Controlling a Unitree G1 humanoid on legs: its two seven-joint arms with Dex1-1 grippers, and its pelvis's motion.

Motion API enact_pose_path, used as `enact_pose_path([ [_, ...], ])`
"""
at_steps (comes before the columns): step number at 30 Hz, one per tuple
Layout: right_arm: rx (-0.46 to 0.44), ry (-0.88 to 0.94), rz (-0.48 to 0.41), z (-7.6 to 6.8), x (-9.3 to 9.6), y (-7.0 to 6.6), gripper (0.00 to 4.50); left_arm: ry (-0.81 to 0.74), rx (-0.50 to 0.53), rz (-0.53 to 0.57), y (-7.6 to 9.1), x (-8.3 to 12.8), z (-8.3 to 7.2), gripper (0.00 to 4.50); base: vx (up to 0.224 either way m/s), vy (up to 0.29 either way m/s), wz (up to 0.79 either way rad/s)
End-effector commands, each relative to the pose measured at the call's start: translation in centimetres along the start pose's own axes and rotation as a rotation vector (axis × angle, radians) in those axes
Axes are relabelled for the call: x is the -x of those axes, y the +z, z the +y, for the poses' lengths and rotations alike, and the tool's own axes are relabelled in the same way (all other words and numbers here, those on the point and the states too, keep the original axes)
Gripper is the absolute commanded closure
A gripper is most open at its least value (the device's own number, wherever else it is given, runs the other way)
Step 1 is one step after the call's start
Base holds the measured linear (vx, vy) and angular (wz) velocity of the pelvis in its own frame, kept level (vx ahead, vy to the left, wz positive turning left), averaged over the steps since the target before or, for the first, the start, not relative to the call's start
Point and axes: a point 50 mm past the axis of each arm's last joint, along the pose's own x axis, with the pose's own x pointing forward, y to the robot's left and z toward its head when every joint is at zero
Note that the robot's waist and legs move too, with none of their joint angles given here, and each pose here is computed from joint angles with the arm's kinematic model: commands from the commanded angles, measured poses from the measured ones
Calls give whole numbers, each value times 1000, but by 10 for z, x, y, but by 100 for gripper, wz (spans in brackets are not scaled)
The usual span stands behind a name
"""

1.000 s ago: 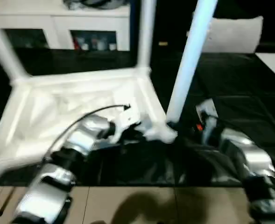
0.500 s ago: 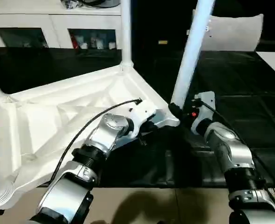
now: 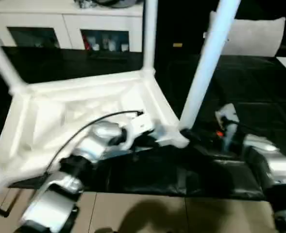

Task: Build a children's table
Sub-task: Rotate leg to tighten

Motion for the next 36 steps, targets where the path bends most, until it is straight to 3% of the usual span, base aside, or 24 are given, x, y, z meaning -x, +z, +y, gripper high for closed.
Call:
enact_pose_path([
  [1,16,57,10,5,-1,1,38,-100,-59,4,4,-7,-10,450,0,0,0],
  [3,58,189,92,12,4,-4,38,-186,-94,32,1,-1,-14,450,0,0,0],
  [7,31,301,91,20,3,-4,38,-321,-114,78,-4,11,-20,450,0,0,0],
  [8,31,312,89,21,3,-4,63,-325,-118,76,-4,12,-20,450,0,0,0],
  [26,-73,452,82,36,-1,-11,213,-317,-117,73,-7,15,-19,450,0,0,0],
  [31,-122,344,-7,36,-12,-5,229,-239,-33,-5,1,8,-16,450,0,0,0],
  [36,-129,-31,17,18,-39,-7,234,-73,77,-55,13,-9,-6,450,0,0,0],
])
